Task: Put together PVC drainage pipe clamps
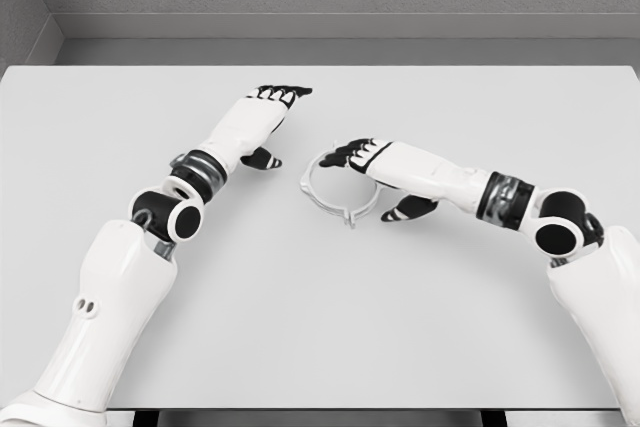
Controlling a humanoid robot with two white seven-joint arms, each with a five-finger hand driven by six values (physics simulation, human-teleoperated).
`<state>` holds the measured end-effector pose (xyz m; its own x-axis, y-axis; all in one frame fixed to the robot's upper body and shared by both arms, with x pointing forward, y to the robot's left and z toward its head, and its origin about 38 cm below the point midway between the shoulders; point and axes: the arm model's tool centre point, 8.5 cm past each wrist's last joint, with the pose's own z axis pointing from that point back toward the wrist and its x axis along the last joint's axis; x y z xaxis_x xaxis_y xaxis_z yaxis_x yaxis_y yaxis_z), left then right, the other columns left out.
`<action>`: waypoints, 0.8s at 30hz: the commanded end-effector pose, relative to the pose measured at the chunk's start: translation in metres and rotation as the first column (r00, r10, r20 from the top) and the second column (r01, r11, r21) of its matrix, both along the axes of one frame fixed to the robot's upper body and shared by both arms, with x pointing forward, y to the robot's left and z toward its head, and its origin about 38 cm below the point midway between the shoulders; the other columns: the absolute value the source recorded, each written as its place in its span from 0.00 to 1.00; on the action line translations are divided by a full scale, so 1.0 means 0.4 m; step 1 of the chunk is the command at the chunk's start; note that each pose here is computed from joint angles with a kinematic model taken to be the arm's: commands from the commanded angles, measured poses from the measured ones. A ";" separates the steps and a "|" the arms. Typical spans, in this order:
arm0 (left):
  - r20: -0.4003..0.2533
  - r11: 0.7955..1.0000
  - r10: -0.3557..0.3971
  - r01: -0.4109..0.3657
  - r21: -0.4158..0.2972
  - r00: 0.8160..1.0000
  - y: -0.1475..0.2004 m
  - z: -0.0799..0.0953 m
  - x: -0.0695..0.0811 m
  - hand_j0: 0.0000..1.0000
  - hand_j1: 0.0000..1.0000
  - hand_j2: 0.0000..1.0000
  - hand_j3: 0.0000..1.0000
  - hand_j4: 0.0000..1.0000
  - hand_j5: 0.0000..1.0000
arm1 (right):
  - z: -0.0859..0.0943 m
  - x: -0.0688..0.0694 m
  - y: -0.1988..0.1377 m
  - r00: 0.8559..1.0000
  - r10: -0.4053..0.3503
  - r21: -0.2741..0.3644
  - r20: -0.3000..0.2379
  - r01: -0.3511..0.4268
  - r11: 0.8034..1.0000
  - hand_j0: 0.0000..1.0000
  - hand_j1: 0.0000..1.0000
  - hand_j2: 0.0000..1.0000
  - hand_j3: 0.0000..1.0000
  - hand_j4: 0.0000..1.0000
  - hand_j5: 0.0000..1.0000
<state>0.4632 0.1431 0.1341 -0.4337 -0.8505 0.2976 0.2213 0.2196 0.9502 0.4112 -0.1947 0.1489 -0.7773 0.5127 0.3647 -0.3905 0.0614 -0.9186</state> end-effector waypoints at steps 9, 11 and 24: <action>0.002 1.000 -0.001 0.001 -0.003 1.000 0.000 0.002 0.000 1.00 1.00 1.00 1.00 1.00 1.00 | -0.036 0.011 0.022 0.999 -0.003 0.008 -0.045 0.004 1.000 1.00 1.00 1.00 1.00 1.00 1.00; 0.004 1.000 0.001 -0.001 -0.004 1.000 0.001 0.003 0.000 1.00 1.00 1.00 1.00 1.00 1.00 | -0.034 0.016 0.031 0.999 -0.002 0.016 -0.046 0.003 1.000 1.00 1.00 1.00 1.00 1.00 1.00; 0.003 1.000 0.004 -0.004 -0.005 1.000 0.004 0.003 0.001 1.00 1.00 1.00 1.00 1.00 1.00 | -0.043 0.030 0.048 0.999 -0.005 0.014 -0.053 0.006 1.000 1.00 1.00 1.00 1.00 1.00 1.00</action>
